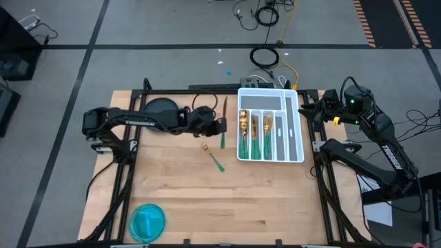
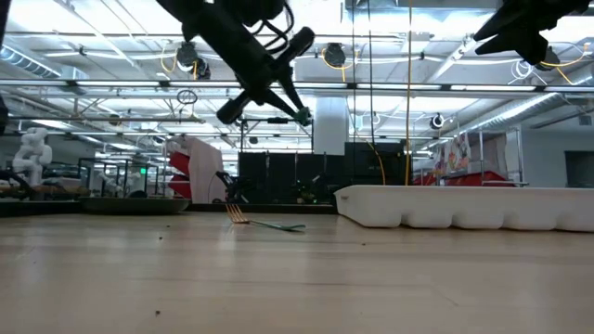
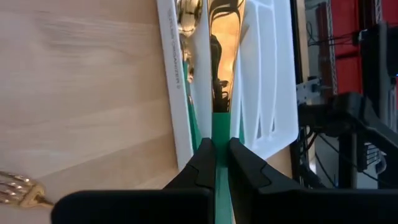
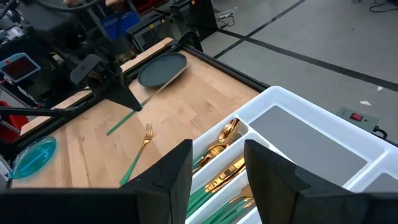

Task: Sort silverware
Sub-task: Put the green knife on the silverware organizer

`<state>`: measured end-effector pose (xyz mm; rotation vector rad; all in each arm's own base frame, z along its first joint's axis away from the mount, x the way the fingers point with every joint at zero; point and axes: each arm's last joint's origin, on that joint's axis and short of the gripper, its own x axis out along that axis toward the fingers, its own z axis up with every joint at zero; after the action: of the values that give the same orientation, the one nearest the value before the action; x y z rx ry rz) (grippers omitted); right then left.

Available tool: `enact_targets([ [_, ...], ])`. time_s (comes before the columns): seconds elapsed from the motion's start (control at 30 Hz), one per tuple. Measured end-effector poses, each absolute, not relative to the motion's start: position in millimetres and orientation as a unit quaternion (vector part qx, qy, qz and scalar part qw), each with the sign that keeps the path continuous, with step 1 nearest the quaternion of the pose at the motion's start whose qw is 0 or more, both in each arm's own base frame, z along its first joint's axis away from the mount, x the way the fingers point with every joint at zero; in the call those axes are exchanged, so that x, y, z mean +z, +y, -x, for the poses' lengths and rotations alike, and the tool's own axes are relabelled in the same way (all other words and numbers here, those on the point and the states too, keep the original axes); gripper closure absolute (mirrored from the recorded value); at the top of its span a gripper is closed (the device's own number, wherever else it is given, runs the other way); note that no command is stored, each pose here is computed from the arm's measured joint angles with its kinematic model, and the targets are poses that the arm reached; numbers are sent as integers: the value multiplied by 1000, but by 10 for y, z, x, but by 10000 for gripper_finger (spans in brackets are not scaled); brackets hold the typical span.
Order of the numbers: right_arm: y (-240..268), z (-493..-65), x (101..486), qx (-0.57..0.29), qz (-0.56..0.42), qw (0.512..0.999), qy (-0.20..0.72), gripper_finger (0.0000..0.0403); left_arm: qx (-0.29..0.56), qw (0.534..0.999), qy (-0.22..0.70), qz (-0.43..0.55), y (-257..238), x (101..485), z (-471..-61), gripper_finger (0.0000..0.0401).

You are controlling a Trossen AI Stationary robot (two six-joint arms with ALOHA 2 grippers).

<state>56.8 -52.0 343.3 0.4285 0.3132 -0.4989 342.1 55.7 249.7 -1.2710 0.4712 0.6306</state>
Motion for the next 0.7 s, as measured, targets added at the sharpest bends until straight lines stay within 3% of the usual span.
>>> enact_targets([
  [0.7,-521,-568,3433,-244,-210,934,153,264,246,763,196,564,806,2675,-4287,383],
])
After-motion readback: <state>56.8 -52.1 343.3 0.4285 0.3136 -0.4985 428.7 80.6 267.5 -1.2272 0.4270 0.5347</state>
